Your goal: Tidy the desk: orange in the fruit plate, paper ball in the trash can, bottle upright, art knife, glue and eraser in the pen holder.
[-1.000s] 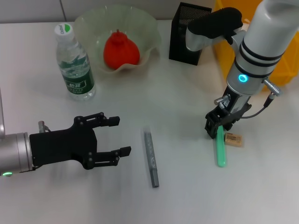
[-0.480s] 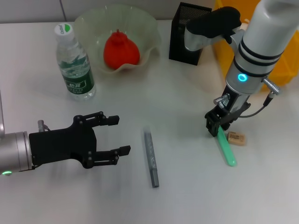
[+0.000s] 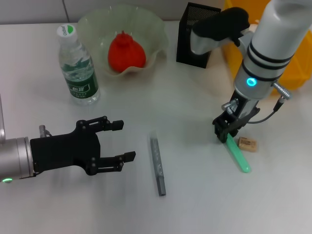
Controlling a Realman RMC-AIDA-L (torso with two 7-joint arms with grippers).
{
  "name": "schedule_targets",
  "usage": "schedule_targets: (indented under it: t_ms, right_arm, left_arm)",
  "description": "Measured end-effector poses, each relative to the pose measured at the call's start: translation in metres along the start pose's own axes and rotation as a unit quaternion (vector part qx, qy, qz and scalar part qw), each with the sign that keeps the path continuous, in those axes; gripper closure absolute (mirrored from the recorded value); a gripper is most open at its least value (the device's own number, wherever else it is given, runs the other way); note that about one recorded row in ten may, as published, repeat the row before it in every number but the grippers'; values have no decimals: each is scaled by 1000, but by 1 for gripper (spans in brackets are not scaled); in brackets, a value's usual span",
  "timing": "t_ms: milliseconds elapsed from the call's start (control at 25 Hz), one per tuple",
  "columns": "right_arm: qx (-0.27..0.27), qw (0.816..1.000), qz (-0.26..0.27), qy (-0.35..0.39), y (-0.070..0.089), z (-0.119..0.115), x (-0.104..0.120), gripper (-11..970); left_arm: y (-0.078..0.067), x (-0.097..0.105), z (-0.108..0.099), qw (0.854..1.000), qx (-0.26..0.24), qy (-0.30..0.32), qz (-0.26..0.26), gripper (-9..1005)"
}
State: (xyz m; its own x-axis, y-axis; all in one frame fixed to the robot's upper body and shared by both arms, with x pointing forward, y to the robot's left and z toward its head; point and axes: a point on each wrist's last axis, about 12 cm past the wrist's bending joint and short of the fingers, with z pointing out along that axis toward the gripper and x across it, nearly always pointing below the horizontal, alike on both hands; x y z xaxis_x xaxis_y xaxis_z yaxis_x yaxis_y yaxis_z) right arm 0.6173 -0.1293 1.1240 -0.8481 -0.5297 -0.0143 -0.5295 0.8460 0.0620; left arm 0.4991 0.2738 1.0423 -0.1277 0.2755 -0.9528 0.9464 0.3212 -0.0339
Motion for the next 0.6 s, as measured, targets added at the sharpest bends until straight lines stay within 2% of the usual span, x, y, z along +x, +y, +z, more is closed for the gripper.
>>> schedule_targets:
  t_ms: [120, 600]
  right_arm:
    - [0, 1000, -13, 4, 6, 3, 0, 662]
    - [0, 1000, -13, 1, 7, 2, -1, 749]
  left_arm:
    - [1, 0, -1, 1000, -1, 1, 0, 194]
    - [1, 1, -2, 1000, -3, 3, -1, 194]
